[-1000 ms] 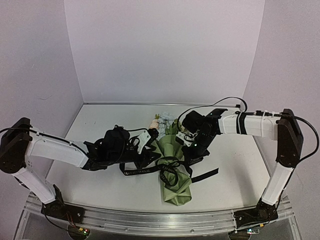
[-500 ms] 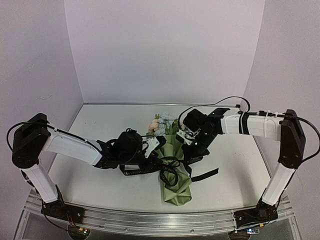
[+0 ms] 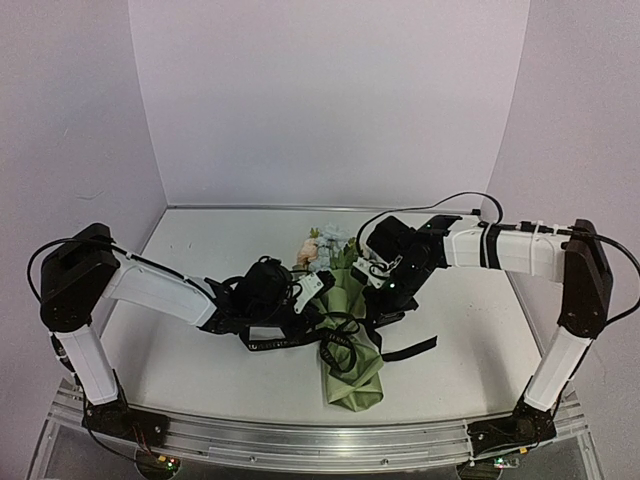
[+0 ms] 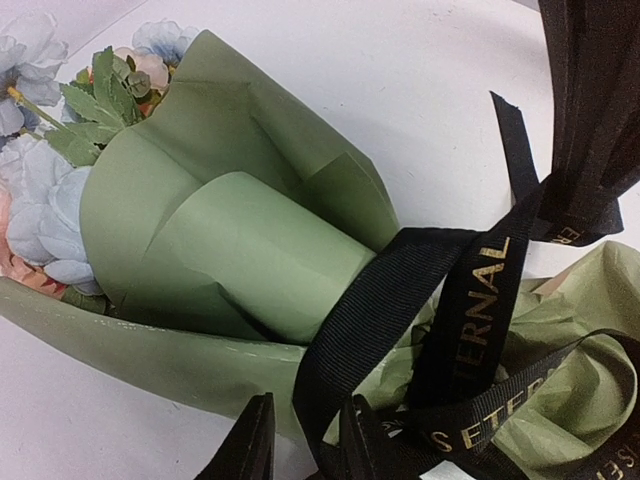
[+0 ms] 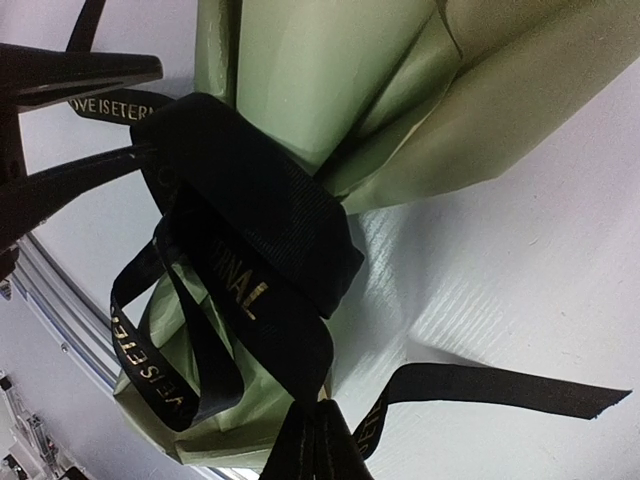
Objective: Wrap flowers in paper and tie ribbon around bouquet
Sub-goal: Tie the half-tied ribbon around the folded bouquet.
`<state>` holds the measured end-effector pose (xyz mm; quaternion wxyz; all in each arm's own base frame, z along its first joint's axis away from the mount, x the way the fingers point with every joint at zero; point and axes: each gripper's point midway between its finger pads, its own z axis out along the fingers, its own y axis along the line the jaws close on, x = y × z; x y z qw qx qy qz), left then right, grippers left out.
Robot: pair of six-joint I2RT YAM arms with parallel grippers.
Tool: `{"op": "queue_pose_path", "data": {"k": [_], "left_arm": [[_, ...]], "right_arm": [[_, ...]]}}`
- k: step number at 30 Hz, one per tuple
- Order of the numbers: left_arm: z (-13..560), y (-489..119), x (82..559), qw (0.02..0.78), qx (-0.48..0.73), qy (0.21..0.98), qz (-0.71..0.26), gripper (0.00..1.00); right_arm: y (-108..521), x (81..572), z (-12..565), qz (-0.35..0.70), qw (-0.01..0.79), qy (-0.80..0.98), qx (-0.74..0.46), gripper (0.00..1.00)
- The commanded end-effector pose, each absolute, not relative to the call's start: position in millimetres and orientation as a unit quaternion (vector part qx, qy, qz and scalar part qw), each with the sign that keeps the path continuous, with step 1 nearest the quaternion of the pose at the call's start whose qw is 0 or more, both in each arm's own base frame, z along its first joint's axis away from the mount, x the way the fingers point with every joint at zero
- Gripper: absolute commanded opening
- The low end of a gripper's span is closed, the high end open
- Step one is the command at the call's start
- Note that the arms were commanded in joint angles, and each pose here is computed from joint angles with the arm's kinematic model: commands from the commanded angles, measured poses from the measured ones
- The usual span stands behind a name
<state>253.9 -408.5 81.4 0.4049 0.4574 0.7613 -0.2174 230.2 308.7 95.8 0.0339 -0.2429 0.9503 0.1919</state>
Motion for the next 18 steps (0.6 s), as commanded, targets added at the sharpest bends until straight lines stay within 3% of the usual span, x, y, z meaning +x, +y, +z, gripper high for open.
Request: {"op": "queue_pose_path", "data": {"k": [1, 7, 18], "left_arm": [[98, -419, 263, 0.426, 0.459, 0.747, -0.223, 0.18], [108, -426, 255, 0.426, 0.473, 0.730, -0.249, 0.06], [133, -434, 241, 0.439, 0.491, 0.693, -0.294, 0.04]], "right_arm": [[314, 227, 113, 0.217, 0.046, 0.945, -0.241, 0.00], [321, 229, 115, 0.231, 0.044, 0.944, -0.232, 0.00], [340, 234, 109, 0.257, 0.024, 0.942, -0.216, 0.00]]}}
